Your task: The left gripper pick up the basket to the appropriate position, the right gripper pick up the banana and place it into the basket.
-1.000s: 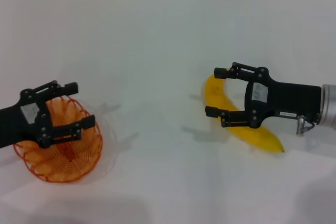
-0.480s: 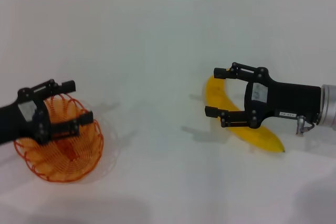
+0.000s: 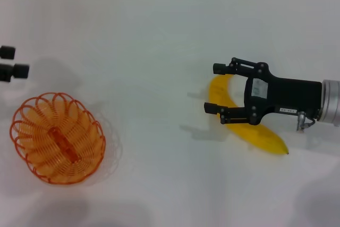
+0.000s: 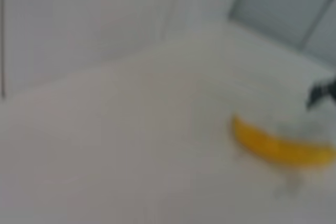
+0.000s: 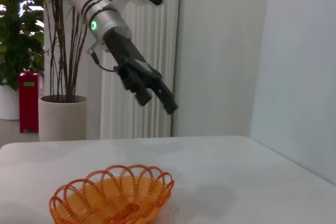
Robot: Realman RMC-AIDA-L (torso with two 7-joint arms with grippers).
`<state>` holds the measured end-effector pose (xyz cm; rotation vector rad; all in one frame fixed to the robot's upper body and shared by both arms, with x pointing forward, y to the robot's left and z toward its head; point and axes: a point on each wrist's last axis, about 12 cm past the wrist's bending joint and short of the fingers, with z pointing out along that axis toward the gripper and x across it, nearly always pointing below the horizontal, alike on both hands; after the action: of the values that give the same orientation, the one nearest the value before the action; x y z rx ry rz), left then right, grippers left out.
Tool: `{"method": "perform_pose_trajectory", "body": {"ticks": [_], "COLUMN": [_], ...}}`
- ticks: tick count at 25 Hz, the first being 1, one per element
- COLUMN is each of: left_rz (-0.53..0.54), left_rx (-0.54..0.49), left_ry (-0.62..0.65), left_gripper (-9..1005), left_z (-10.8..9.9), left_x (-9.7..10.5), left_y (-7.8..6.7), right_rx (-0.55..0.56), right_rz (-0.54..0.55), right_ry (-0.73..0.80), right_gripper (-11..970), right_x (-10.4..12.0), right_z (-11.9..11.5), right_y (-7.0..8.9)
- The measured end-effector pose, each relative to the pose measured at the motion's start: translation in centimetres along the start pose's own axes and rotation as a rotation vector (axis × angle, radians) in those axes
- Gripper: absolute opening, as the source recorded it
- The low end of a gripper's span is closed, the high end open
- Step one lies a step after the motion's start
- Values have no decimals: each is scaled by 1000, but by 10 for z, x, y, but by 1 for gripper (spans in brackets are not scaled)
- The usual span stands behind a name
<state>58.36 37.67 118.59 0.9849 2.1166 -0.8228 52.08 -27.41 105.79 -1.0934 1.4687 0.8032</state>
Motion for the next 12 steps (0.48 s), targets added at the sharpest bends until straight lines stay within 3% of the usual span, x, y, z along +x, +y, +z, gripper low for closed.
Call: {"method": "perform_pose_trajectory", "body": {"ticks": [7, 12], "left_rz": [227, 279], "left_rx": [-28, -59], "left_ry": [203, 286], "left_gripper": [817, 808], "left_z": [3, 25], "left_x": [-20, -23], "left_y": [-1, 0], "right_rx": [-4, -7], "right_rz": [-5, -8], "right_ry": [-3, -5], "right_gripper": [879, 879], "right_x": [-2, -3], "right_z": [2, 4], "right_y": [-2, -2]}}
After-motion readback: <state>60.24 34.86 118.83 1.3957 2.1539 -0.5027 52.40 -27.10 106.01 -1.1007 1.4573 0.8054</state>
